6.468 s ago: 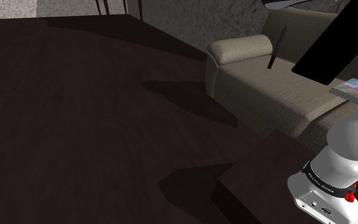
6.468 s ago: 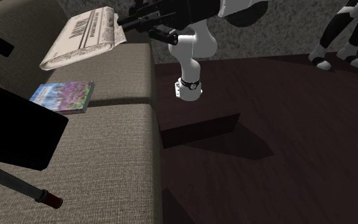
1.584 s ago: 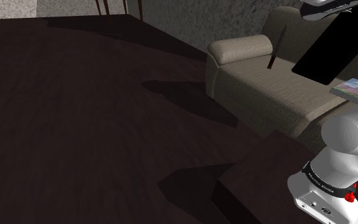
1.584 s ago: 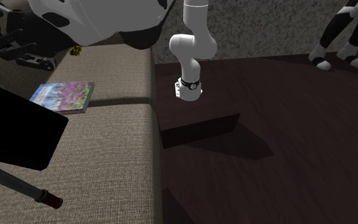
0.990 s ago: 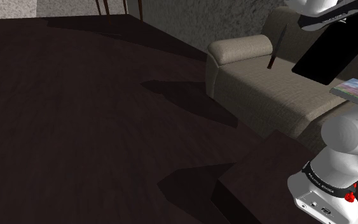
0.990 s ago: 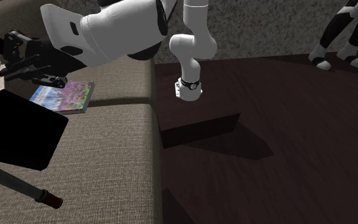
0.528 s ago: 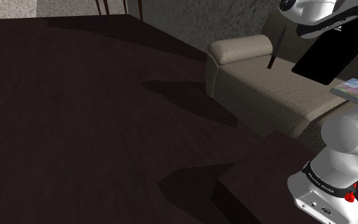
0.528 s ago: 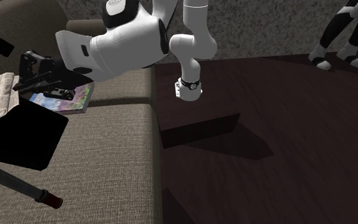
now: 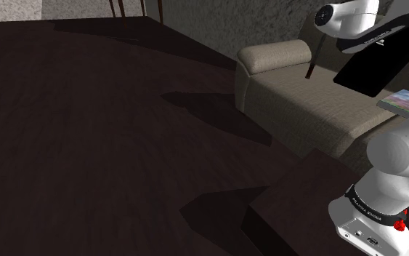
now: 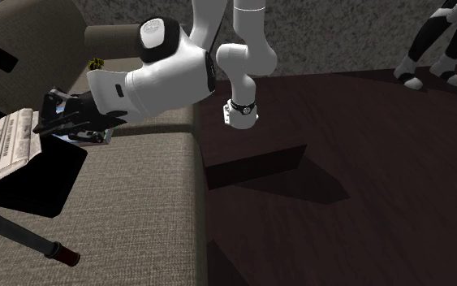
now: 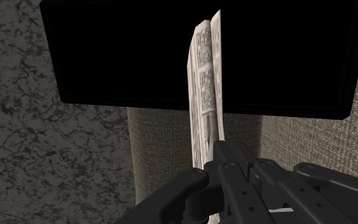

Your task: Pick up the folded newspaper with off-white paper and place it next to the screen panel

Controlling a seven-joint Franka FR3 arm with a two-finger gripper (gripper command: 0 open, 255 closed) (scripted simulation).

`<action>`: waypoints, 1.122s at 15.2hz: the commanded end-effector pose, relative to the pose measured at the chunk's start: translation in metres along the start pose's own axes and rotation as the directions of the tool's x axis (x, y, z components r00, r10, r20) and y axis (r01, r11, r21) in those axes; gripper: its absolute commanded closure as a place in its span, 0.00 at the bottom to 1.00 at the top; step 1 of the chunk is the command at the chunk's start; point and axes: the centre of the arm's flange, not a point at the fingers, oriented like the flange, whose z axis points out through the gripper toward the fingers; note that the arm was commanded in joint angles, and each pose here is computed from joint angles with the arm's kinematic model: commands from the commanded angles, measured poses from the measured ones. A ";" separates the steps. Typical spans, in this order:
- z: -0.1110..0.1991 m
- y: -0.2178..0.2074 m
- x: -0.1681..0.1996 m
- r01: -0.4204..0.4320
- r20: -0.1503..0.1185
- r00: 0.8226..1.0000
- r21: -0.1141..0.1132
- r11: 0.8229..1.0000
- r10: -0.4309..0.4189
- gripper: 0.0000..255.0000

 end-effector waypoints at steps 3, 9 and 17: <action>0.005 -0.020 -0.001 0.000 0.000 1.000 0.000 1.000 0.000 1.00; 0.014 -0.051 -0.001 0.000 0.000 1.000 0.000 1.000 0.000 1.00; 0.025 -0.092 -0.002 0.000 0.000 1.000 0.000 1.000 0.000 1.00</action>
